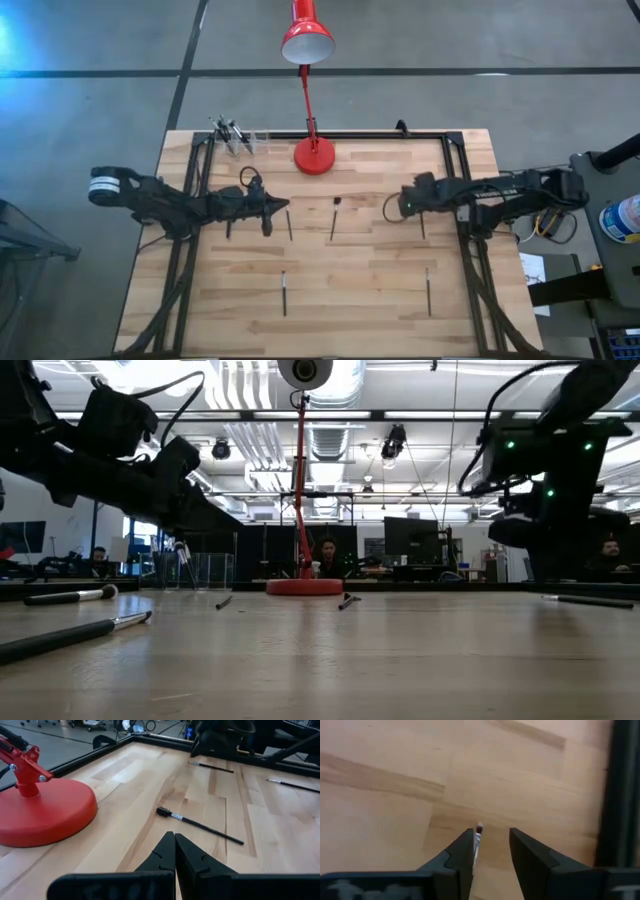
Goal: Pick & Place Makeup Supplies
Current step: Put the makeup brush into the transparent organizer
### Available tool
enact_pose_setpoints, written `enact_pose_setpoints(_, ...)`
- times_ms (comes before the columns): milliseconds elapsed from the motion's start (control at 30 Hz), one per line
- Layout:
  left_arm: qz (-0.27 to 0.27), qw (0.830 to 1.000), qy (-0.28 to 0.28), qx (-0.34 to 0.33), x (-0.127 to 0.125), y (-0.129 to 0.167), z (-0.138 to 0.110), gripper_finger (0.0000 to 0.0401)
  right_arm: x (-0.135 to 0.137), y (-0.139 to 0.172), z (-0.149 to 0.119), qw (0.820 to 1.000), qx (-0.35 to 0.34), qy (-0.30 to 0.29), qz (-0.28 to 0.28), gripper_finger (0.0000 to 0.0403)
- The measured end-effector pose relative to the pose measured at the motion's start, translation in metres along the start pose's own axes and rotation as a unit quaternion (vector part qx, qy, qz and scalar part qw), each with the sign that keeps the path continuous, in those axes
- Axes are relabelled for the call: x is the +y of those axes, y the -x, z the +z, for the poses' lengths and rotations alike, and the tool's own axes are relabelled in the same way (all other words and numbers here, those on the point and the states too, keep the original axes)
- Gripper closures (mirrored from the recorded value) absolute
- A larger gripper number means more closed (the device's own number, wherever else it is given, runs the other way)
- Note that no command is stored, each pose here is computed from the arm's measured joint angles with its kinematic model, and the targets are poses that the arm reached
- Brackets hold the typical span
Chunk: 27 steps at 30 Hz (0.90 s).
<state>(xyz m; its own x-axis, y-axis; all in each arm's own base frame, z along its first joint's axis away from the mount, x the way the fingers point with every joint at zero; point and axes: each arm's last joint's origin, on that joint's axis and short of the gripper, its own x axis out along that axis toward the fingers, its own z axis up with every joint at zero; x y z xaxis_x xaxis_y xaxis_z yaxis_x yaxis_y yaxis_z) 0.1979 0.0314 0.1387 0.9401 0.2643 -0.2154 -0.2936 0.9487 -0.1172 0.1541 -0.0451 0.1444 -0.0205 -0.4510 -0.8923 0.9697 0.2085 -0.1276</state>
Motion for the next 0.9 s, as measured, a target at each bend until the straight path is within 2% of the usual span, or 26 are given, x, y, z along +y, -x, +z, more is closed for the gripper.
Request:
enact_pose_setpoints(167, 0.001, 1.0, -0.001, 0.004, 0.0, -0.001, -0.001, 0.0401, -0.007, -0.015, 0.008, 0.999, 0.028, -0.006, 0.016, 0.0283)
enact_pose_setpoints(400, 0.001, 1.0, 0.0, 0.004, 0.0, -0.001, -0.001, 0.0401, -0.01, -0.019, 0.007, 0.998, 0.049, -0.01, 0.025, 0.0301)
enact_pose_setpoints(900, 0.0, 1.0, 0.01, 0.004, 0.0, -0.001, -0.001, 0.0401, -0.008, -0.025, 0.004, 0.998, 0.047, -0.004, 0.051, 0.0353)
